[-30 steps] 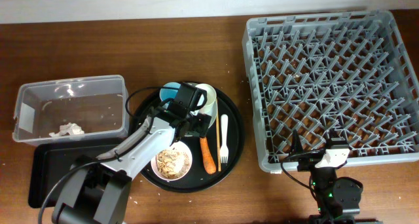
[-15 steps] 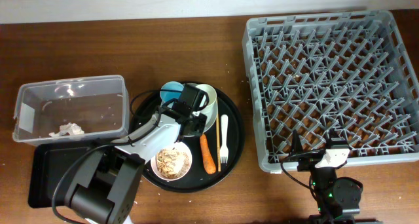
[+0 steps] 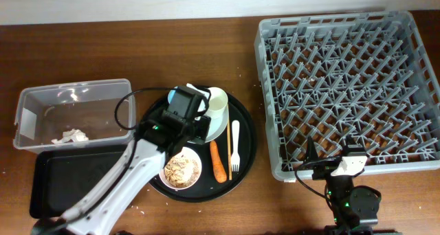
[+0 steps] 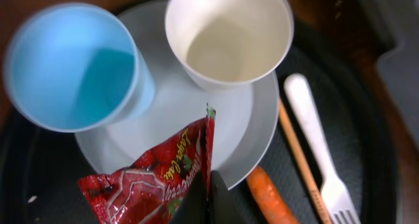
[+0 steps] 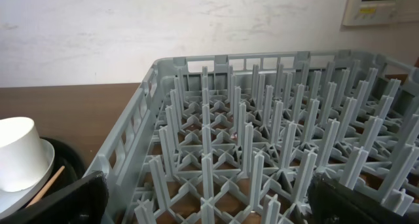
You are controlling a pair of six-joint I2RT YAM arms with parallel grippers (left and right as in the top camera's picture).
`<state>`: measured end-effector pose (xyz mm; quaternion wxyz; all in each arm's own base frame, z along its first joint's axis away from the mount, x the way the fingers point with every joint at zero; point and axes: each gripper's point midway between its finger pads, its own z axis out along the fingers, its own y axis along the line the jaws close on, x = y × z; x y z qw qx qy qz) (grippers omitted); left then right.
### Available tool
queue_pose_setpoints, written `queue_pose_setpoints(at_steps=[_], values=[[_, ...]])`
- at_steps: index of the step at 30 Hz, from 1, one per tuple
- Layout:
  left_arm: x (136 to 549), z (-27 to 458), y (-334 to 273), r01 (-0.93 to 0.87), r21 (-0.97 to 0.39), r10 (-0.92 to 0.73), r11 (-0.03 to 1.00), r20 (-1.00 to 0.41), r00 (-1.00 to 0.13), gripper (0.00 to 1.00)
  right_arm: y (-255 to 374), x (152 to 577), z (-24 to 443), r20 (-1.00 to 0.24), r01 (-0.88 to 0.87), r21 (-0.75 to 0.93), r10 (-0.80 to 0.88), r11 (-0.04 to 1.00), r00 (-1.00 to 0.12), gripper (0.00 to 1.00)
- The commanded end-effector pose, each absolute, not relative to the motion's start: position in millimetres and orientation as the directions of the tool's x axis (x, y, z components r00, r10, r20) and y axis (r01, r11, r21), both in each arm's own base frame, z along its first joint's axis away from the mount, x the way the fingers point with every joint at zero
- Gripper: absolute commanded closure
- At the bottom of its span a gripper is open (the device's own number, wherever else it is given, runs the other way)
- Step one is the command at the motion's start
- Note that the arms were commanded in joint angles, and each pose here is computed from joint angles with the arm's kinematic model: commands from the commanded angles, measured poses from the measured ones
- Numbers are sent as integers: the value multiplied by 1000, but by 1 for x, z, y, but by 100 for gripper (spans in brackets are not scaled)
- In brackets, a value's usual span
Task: Sort waste into correct bins and load items into the dishwasher rack
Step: 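Carry the red wrapper to the clear bin and release it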
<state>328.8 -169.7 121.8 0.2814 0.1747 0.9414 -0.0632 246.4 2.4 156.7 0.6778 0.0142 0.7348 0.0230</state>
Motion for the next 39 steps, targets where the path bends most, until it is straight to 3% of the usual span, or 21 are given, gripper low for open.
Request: queue_pose_setpoints(at_steps=[1, 4, 6, 8, 17, 24, 25, 27, 30, 33, 35, 36, 37, 39], values=[[325, 177, -148, 304, 37, 250, 952, -669, -700, 100, -1, 246, 155, -995, 6, 54, 55, 999, -83, 1], [322, 239, -93, 123, 239, 266, 963, -780, -567, 100, -1, 246, 155, -995, 6, 54, 55, 999, -83, 1], [322, 254, -65, 17, 370, 319, 929, -774, -547, 100, -1, 246, 155, -995, 6, 54, 55, 999, -82, 1], [330, 248, -38, -72, 406, 290, 911, -756, -587, 100, -1, 246, 155, -995, 6, 54, 55, 999, -83, 1], [407, 137, 78, -199, 105, -74, 974, -687, -723, 100, -1, 246, 155, -995, 6, 54, 55, 999, -83, 1], [410, 77, 88, -197, 69, -120, 978, -586, -802, 98, -1, 246, 155, -995, 6, 54, 55, 999, -83, 1], [407, 75, 87, -195, 69, -121, 978, -574, -810, 76, -1, 246, 155, -995, 6, 54, 55, 999, -83, 1], [408, 75, 82, -175, 40, -121, 984, -574, -810, 48, -1, 246, 155, -995, 5, 54, 55, 999, -82, 2], [411, 84, 70, -136, -15, -118, 991, -594, -795, 40, -1, 246, 155, -995, 6, 54, 55, 999, -83, 1], [407, 163, 38, -28, -160, -136, 987, -719, -681, 39, -1, 246, 155, -995, 6, 54, 55, 999, -83, 1], [380, 230, 4, 76, -298, -198, 952, -784, -589, 39, -1, 246, 155, -995, 6, 54, 55, 999, -83, 1], [355, 248, -19, 136, -376, -224, 917, -766, -603, 48, -1, 246, 155, -995, 6, 54, 55, 999, -83, 1], [315, 256, -52, 207, -431, -201, 878, -727, -657, 48, -1, 246, 155, -995, 5, 54, 55, 999, -83, 1], [281, 251, -73, 227, -439, -156, 870, -679, -717, 20, -1, 246, 155, -995, 5, 54, 55, 999, -83, 1]])
